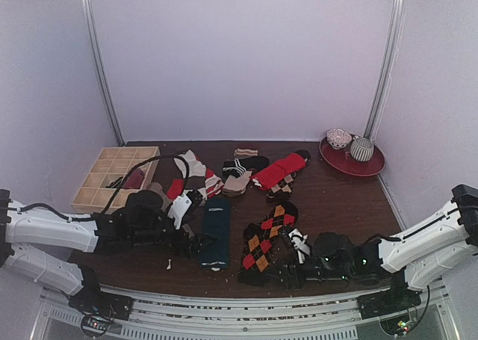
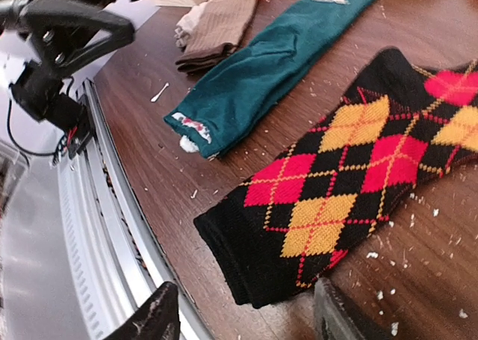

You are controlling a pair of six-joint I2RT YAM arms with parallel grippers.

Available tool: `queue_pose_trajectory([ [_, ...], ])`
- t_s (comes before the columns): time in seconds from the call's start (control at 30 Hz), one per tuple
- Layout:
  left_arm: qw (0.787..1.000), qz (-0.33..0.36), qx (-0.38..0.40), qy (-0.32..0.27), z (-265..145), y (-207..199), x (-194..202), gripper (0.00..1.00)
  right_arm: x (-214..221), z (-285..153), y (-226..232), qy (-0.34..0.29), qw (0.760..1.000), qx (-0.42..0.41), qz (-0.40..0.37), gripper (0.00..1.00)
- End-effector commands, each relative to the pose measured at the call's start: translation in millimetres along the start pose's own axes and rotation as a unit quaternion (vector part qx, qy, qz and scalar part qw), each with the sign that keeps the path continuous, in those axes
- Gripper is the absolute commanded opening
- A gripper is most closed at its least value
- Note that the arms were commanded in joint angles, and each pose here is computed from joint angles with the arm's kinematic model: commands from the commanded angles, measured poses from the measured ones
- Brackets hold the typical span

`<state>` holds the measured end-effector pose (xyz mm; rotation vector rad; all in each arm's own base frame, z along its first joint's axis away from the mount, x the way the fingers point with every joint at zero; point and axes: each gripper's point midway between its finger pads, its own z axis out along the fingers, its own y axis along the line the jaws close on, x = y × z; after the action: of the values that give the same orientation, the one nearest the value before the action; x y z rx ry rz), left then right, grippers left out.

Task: Roll the socks
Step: Adjust the bag handles on the takeout bag, then roll a pair of socks at the center of the board.

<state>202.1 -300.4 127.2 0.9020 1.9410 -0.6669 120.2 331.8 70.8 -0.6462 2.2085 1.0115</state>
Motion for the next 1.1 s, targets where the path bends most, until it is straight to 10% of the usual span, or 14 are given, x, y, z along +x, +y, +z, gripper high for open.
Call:
queue_pose_trajectory([
  [0.0, 1.0, -0.003, -0.006, -0.022, -0.7, -0.2, -15.4, 0.98, 5.2, -3.2, -0.7, -0.01, 0.985, 0.02, -0.17, 0.64],
  [0.3, 1.0, 0.006, -0.002, -0.014, 5.8, -2.3, -18.6, 0.98, 13.5, 11.7, 32.2, -0.051, 0.907, -0.034, -0.416, 0.69],
  [0.73, 1.0, 0.008, 0.0, -0.007, 10.3, -2.6, -13.0, 0.98, 36.4, 42.9, 18.7, -0.003, 0.896, -0.017, -0.443, 0.65],
  [0.9, 1.0, 0.008, 0.007, -0.006, 10.5, -4.5, -11.1, 0.98, 45.1, 52.6, 4.8, 0.028, 0.908, 0.011, -0.418, 0.53],
  [1.07, 1.0, 0.015, 0.016, -0.011, 8.0, -7.6, -10.7, 0.98, 54.7, 56.2, -10.0, 0.069, 0.928, 0.041, -0.364, 0.17],
])
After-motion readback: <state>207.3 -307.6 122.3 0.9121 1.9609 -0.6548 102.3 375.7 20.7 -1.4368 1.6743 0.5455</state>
